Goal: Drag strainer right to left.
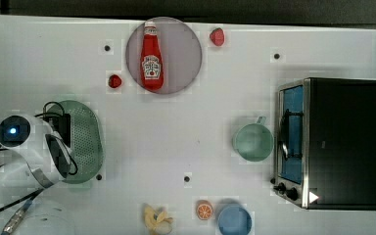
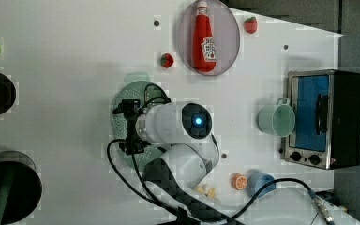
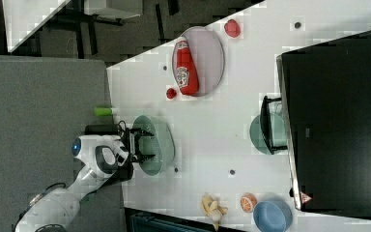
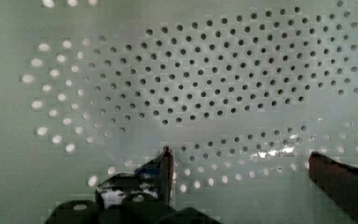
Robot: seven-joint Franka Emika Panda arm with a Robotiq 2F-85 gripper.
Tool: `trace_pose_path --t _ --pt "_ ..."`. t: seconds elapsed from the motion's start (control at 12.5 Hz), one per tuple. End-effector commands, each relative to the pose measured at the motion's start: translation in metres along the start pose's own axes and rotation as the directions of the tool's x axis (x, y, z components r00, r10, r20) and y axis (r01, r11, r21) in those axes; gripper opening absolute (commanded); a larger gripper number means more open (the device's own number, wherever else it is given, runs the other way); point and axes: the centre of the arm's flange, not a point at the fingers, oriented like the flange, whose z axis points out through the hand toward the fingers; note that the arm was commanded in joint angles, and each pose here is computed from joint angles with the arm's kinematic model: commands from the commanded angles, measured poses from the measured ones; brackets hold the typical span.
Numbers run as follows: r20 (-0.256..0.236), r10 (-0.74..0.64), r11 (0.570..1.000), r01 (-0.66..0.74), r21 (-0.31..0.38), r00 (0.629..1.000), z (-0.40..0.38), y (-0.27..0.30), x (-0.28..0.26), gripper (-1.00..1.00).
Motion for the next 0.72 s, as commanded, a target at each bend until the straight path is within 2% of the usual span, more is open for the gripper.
trace_pose_path --t 0.08,0.24,0.4,0.56,0.72 --pt "0.043 0.113 0.993 -0.114 0.036 0.993 -0.010 -0.011 -0.019 1.00" --pt "0.043 0.084 0.995 -0.086 0.047 0.996 -0.015 -0.012 -0.021 1.00" --pt "0.027 -0.031 0.998 0.030 0.050 0.999 -0.036 -0.013 -0.020 1.00" --pt "-0.009 -0.188 0.981 0.188 0.045 0.982 -0.077 -0.019 -0.009 1.00" --pt "-0.039 -0.321 0.946 0.322 0.033 0.946 -0.131 -0.028 0.017 1.00"
